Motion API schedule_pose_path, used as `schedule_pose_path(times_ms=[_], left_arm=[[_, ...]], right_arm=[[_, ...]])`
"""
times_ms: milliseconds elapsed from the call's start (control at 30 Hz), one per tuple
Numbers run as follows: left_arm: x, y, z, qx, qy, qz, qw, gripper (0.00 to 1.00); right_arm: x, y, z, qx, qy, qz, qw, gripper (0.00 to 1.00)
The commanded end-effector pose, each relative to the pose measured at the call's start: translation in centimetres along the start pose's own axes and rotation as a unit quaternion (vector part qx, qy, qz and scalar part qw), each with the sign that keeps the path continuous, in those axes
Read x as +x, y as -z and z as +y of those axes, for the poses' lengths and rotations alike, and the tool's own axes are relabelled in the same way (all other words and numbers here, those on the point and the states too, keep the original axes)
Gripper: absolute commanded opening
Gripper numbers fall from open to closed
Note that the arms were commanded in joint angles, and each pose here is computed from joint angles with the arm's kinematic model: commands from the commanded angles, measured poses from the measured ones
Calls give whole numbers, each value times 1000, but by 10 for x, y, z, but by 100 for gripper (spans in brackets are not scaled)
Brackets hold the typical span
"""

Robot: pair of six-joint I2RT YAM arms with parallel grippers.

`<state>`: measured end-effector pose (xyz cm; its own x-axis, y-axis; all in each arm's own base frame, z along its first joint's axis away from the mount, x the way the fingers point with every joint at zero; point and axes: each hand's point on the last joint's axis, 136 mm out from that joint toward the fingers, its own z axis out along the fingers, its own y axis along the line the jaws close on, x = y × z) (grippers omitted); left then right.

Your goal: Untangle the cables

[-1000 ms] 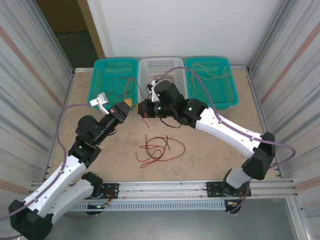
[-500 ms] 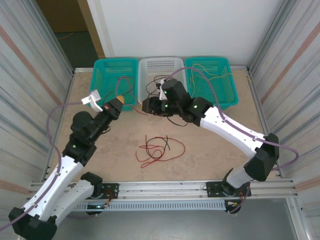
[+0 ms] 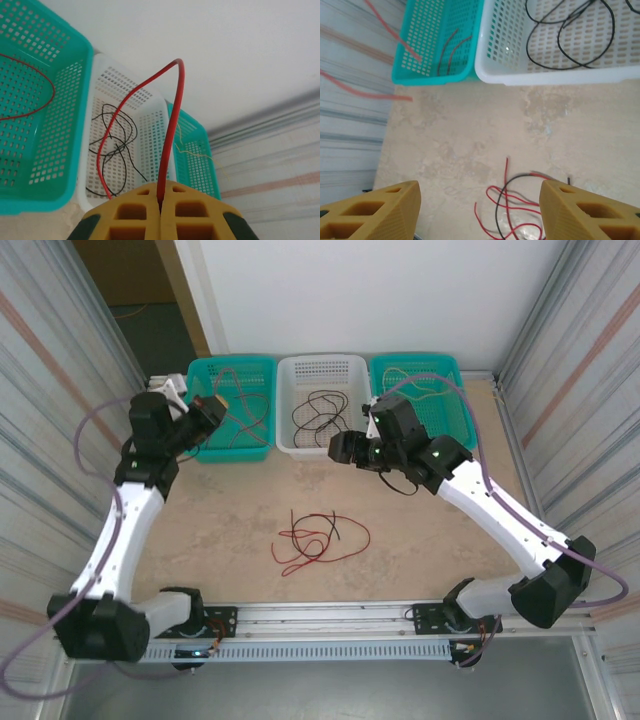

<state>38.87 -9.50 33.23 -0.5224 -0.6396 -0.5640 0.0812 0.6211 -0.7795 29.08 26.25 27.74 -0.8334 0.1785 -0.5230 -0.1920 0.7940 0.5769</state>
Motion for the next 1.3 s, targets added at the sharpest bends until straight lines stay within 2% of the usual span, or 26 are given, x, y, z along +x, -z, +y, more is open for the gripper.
schedule_pose_path(times_ms=[0,200,333,433,500,600,767,867,933,1100,1167,1267], left_arm=[[-12,-24,-9,16,-19,31,999,0],[-40,-76,30,-24,-12,39,999,1],[-49,-111,72,-36,29,66,997,23],[-52,-120,96,-33,75,80,993,37],[-51,-117,100,-29,87,84,992,41],[-42,-104,97,-35,66,96,993,51],[-20,-63,85,-57,29,105,992,53],[7,-34,70,-62,7,115,991,53],[38,-15,57,-63,-15,136,989,53],[131,21,39,-77,-84,229,967,55],[164,36,41,-85,-86,271,955,53],[210,52,52,-89,-53,324,940,51]], right_arm=[[8,6,-10,17,12,6,1000,62],[10,15,-15,30,21,9,999,61],[16,18,-19,35,23,16,999,61],[21,19,-23,39,22,22,999,61],[23,18,-26,41,21,25,999,61],[25,16,-28,43,19,27,999,61],[34,4,-33,50,18,47,997,61],[47,-12,-46,73,16,70,995,61],[60,-28,-58,89,12,98,991,60],[98,-64,-82,144,28,163,976,55],[112,-76,-89,157,30,191,969,54],[131,-91,-88,165,47,225,959,52]])
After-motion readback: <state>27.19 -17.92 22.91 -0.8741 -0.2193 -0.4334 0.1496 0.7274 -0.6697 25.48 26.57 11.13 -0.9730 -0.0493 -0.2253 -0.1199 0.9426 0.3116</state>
